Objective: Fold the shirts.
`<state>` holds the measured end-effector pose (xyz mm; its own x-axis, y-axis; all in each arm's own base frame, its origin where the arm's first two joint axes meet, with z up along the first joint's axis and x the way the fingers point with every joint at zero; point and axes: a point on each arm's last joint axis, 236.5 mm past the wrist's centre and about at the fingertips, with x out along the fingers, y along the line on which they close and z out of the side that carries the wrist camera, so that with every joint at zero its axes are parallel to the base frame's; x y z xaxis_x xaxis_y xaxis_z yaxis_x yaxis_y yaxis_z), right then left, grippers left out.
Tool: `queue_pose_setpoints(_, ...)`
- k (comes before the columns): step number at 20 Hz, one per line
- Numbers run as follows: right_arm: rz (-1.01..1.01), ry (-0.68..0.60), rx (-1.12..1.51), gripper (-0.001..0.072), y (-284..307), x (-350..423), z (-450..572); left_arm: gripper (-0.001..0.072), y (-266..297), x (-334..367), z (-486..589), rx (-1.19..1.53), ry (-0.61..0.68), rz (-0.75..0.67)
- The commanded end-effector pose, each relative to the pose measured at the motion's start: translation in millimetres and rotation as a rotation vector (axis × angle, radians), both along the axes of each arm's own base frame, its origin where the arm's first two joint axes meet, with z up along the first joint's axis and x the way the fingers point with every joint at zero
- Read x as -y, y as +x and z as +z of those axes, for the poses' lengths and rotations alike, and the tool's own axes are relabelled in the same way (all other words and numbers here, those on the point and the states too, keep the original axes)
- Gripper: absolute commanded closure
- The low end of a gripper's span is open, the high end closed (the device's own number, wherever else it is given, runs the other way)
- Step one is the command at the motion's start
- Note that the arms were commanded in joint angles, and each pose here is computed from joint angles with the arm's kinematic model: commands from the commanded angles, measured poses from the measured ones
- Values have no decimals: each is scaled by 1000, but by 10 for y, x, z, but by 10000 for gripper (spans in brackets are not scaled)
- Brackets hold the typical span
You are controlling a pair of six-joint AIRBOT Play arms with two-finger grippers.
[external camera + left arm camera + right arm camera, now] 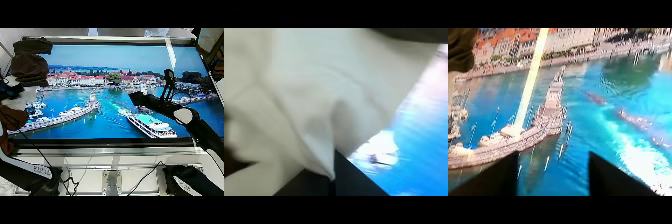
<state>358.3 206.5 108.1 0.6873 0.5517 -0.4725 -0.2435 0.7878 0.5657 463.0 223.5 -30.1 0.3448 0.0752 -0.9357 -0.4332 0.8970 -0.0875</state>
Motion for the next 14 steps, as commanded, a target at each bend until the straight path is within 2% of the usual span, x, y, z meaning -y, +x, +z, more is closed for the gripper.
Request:
queue_pose_setpoints(1, -44, -57, 109, 448, 172, 138, 117, 698, 527, 1439, 583, 271, -511, -233)
queue_pose_setpoints(2, -45, -103, 149, 520, 214, 189, 134, 698, 612, 1862, 881, 348, -619, -332)
queue_pose_setpoints(3, -53, -153, 193, 525, 271, 269, 160, 698, 662, 2292, 1183, 409, -712, -421)
queue_pose_setpoints(5, -104, -168, 215, 525, 374, 460, 199, 698, 644, 3104, 1609, 461, -802, -570)
queue_pose_setpoints(9, -230, -189, 174, 524, 524, 1020, 137, 699, 167, 4971, 2067, 477, -802, -926)
queue_pose_setpoints(12, -276, -219, 81, 523, 485, 1362, -53, 699, -166, 6149, 2260, 589, -757, -1027)
queue_pose_setpoints(14, -288, -274, 15, 435, 411, 1590, -209, 699, -521, 6691, 2167, 579, -723, -1089)
